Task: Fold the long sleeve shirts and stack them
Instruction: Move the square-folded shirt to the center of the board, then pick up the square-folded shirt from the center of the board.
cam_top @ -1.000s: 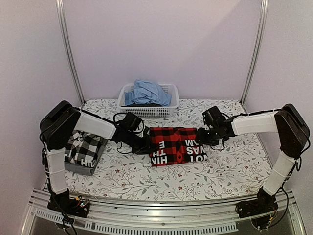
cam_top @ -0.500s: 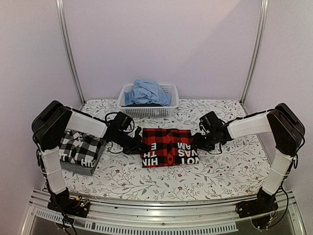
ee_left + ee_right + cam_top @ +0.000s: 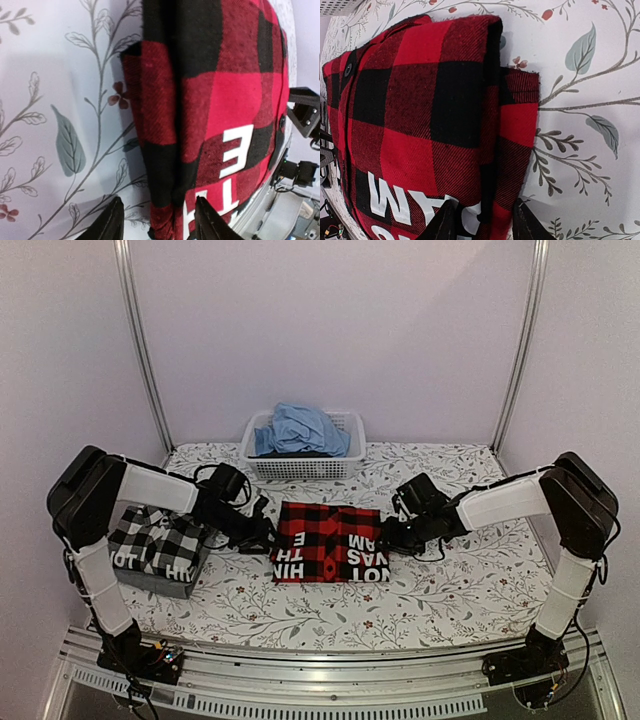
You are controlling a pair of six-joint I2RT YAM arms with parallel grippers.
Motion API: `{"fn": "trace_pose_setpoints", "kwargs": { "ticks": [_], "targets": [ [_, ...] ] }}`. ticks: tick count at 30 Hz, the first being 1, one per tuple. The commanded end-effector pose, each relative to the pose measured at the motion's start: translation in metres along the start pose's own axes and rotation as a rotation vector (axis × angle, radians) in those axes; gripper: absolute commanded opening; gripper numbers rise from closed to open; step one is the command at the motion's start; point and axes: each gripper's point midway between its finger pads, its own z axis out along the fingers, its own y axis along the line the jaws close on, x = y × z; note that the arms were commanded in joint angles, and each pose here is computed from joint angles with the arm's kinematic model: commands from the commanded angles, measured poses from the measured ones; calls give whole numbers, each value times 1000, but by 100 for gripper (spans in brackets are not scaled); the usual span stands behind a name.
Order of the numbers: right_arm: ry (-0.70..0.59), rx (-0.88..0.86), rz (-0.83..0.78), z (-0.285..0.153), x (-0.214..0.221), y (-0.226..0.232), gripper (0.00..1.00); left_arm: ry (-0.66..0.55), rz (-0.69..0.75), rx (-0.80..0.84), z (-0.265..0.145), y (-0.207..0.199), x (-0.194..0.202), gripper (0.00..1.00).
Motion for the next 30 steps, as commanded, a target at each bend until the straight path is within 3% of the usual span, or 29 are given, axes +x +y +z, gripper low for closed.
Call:
{"fn": "trace_pose_setpoints", "kwargs": {
  "ticks": [1, 5, 10, 18, 23, 30],
  "targets": [
    [7, -1, 2, 5, 1, 1, 38, -15, -8, -8, -4, 9, -4, 50],
    [13, 10, 0, 6, 4, -3, 36, 6, -18, -5, 8, 10, 1, 49],
    [14, 14, 5, 6, 7, -7, 34, 48, -25, -15, 23, 7, 15, 39],
    [16, 0, -1, 6, 9, -5, 31, 55, -67, 19, 26, -1, 25, 0],
    [18, -25, -26, 4, 10, 11, 33, 14, -25, -24, -3, -6, 12, 0],
    [-35, -121, -87, -14, -11, 73, 37, 44, 77, -89, -53, 3, 10, 0]
  ]
}}
